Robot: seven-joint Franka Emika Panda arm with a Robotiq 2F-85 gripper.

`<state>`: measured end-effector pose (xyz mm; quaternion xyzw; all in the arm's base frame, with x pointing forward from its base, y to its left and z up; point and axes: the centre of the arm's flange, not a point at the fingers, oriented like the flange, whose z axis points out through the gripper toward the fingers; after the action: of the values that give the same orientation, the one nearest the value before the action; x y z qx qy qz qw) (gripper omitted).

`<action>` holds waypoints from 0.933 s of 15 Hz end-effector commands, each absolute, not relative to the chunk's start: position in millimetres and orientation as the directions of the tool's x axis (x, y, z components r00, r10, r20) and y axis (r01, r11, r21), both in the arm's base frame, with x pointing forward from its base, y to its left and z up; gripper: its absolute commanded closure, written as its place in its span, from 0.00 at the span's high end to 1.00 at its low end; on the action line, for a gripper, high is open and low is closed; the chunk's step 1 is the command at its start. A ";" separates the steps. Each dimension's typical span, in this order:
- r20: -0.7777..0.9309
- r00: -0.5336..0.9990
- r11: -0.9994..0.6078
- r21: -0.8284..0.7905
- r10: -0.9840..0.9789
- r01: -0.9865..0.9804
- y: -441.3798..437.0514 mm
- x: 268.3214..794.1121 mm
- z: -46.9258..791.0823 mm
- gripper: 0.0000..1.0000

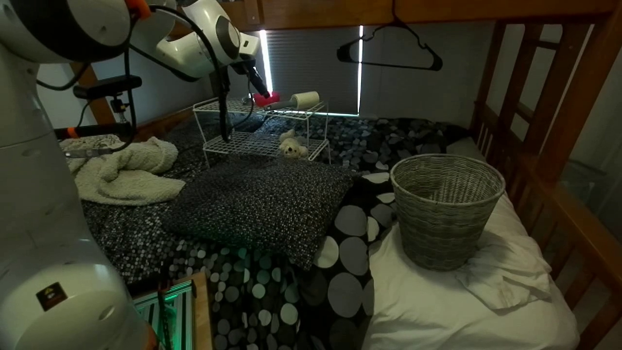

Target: Put the roller inside the trash can

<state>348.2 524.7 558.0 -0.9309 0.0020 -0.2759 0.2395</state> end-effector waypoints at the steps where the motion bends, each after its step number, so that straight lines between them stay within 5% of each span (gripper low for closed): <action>1: 0.437 0.899 -0.823 -0.519 -0.021 0.233 521.6 342.1 553.2 1.00; 5: 0.339 0.931 -0.869 -0.410 0.138 0.278 523.7 330.1 542.5 1.00; 10: 0.365 0.927 -0.840 -0.472 0.091 0.268 540.5 335.1 536.6 1.00; 14: 0.321 0.937 -0.945 -0.239 0.138 0.221 520.2 346.7 532.7 1.00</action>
<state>345.7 528.4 528.2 -0.9602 -0.0932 -0.1606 0.2085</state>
